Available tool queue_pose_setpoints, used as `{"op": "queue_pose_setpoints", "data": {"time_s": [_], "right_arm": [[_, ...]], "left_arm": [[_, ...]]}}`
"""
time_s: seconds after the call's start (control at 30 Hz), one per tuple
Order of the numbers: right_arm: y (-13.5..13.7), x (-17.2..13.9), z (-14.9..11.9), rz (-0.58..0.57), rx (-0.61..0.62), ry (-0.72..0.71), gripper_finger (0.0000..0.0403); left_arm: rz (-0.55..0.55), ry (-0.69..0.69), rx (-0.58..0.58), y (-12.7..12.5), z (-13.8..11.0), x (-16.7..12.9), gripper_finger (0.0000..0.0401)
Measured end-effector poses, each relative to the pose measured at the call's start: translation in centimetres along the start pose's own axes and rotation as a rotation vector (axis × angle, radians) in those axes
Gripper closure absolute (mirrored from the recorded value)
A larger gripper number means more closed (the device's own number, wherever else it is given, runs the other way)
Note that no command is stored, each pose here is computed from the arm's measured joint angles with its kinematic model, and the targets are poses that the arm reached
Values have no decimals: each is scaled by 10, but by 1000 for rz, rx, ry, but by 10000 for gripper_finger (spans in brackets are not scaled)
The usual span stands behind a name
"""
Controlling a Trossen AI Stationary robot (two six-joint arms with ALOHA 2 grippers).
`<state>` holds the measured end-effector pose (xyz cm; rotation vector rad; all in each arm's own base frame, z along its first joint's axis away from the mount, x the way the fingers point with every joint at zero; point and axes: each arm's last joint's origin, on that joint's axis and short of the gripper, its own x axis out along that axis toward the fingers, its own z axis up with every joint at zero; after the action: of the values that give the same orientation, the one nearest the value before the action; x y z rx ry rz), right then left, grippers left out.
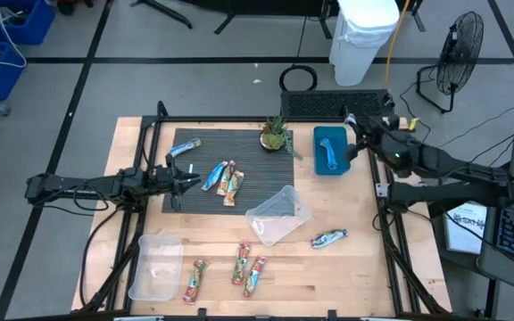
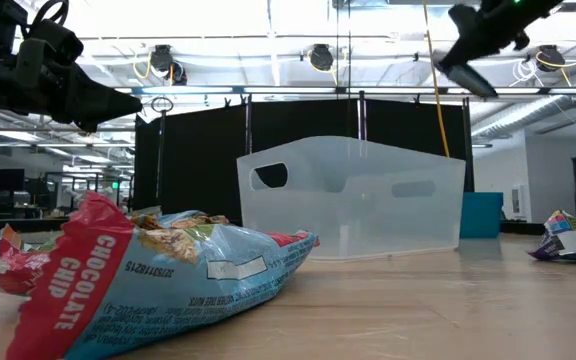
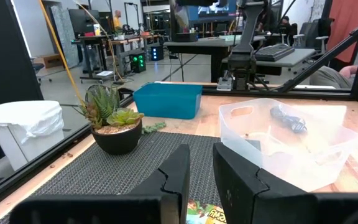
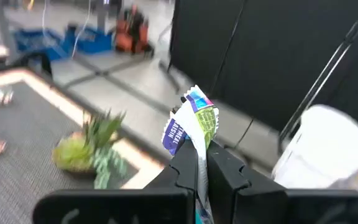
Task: Pick and place Granola Bars by type
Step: Put the top blue granola bar into the blue bin
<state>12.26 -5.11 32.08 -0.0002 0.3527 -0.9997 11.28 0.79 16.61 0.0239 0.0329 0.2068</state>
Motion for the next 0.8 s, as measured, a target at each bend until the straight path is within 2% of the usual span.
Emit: {"op": "queue_pose_setpoints", "data": {"time_s": [0.2,0.4,0.6,0.8], "right_arm": [[-10,28,2,122,68,160,394],[-33,60,5,149,157,334,394],[-48,98,-11,232,262,530,394],[-44,130,-30,317,267,670,394]], "left_arm": [[0,1,0,0,0,0,325],[0,0,0,0,0,0,325],[0,0,0,0,0,0,325],[0,0,0,0,0,0,325]]}}
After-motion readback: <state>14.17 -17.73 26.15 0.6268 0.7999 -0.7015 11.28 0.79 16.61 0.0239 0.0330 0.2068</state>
